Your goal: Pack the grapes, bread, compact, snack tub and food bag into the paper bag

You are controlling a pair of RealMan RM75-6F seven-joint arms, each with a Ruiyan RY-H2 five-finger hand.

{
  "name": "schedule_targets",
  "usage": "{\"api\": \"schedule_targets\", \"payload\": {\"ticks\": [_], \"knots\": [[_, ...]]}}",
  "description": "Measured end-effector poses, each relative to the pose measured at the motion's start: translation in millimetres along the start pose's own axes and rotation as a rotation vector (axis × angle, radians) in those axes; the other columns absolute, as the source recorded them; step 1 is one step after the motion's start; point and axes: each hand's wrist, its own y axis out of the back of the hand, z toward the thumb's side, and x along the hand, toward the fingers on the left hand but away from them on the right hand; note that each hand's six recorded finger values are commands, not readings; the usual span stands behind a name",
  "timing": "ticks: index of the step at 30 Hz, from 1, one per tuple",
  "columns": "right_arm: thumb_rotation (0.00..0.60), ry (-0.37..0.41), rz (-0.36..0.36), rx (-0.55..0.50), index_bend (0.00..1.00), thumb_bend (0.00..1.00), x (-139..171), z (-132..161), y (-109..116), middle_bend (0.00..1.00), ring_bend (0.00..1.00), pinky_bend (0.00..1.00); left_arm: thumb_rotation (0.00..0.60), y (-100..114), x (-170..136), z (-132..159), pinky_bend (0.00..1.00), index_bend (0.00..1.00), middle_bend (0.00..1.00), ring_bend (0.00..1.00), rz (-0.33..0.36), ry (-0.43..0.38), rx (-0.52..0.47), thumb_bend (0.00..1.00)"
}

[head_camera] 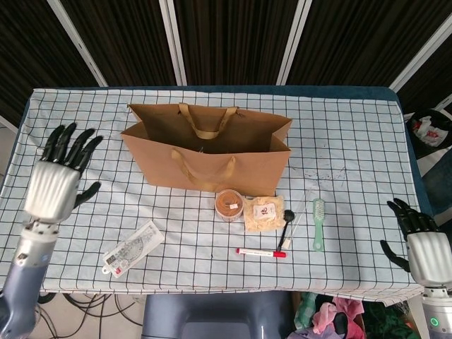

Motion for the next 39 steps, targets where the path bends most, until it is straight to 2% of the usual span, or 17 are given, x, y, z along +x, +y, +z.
{"api": "schedule_targets", "payload": {"ticks": [1,4,10,15,18,21,27,39], "knots": [[0.6,0.015,0.011,-0.003,0.13,0.2,-2,3,0,0.13,0.22,0.25,0.6,-3,-21,-10,0.08,0.15,0.13,0.0,-0.021,0.015,0.013,0.01],[0.6,0.084,0.058,-0.022,0.13,0.19,-11,21,-2,0.13,0.21,0.25,0.6,-11,-55,-29,0.07,0.15,0.12,0.0,-0.065,0.047,-0.003,0.01],[0.6,0.258,0.174,-0.064,0.13,0.19,-31,73,-8,0.13,0.21,0.25,0.6,-32,-103,-67,0.06,0.12,0.08,0.0,-0.125,0.132,-0.092,0.01],[0.6,0.395,0.307,-0.088,0.13,0.19,-45,121,-22,0.13,0.19,0.25,0.6,-42,-130,-83,0.06,0.09,0.07,0.0,-0.129,0.156,-0.164,0.02],[0.6,0.471,0.366,-0.095,0.13,0.19,-57,152,-31,0.12,0.16,0.24,0.6,-45,-137,-83,0.05,0.09,0.07,0.0,-0.128,0.136,-0.189,0.02],[0.6,0.523,0.404,-0.104,0.13,0.19,-72,180,-38,0.12,0.15,0.23,0.6,-47,-140,-86,0.05,0.09,0.07,0.0,-0.135,0.153,-0.208,0.02],[0.6,0.552,0.423,-0.134,0.13,0.19,-99,221,-53,0.12,0.14,0.22,0.6,-50,-140,-89,0.05,0.09,0.07,0.0,-0.143,0.164,-0.204,0.02],[0.6,0.492,0.448,-0.123,0.13,0.17,-141,255,-96,0.09,0.12,0.22,0.6,-51,-136,-95,0.05,0.09,0.07,0.0,-0.123,0.196,-0.186,0.02]]}}
